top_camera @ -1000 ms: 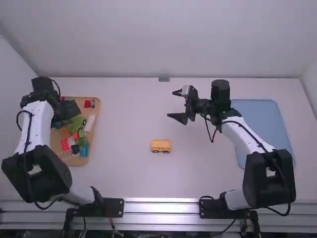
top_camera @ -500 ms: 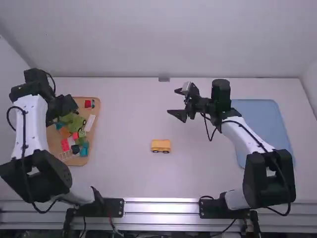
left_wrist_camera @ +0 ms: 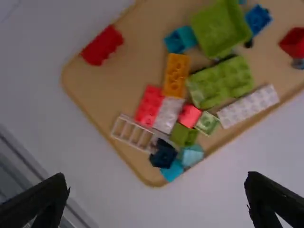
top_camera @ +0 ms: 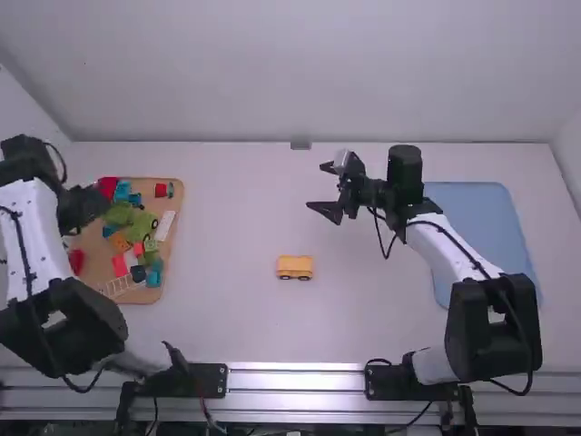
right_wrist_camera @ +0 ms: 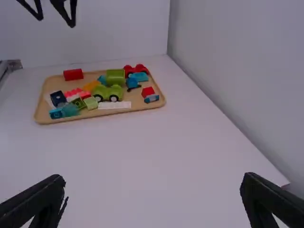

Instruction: Assemble lego blocks to make yellow taxi

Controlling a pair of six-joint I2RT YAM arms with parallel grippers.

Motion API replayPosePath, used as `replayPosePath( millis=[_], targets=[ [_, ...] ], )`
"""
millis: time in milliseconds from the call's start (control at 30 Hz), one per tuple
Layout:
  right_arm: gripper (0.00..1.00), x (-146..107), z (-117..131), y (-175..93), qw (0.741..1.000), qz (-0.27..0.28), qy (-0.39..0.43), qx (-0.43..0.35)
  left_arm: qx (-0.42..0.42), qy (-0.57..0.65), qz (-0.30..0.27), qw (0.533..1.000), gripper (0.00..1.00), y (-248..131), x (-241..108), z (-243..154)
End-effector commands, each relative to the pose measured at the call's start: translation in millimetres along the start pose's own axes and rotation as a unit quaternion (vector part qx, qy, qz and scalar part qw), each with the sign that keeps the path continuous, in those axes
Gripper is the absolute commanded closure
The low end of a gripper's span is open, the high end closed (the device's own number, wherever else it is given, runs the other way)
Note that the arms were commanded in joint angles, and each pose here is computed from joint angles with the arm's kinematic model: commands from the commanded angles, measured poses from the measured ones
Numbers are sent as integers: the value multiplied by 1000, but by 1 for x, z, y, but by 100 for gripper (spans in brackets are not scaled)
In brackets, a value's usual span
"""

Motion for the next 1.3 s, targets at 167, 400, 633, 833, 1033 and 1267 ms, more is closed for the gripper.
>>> replayPosePath(
  millis=[167, 400, 633, 833, 1033, 1267],
  targets=[
    [1, 5, -5, 1, 1000, -4, -7, -1, -44, 3, 39, 998, 1, 38, 21, 16],
    [1, 5, -5, 1, 1000, -4, -7, -1, -52, 39, 59, 996, 1, 86, 28, -22],
    [1, 5, -5, 1, 1000, -3, -4, 0, 10, 44, 83, 996, 11, 125, 21, -32],
    [1, 5, -5, 1, 1000, -3, -5, -1, 20, 34, 110, 993, 33, 152, 19, -23],
    [1, 5, -5, 2, 1000, -3, -4, 0, 16, 41, 110, 993, 36, 164, 13, -24],
    [1, 5, -5, 2, 1000, -3, -4, 0, 14, 47, 108, 993, 37, 183, 0, -27]
  ],
)
Point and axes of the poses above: each hand's point on the last joint's axis, 136 mm out from that joint toward the fingers, its own y axis out along the fingers, its own z axis along the line the jaws close on, x = y × z, the point moved 4 cm from there along -y, back along the fingers, and after that the axes turned 4 degrees about -y, right-handed, at the moved point
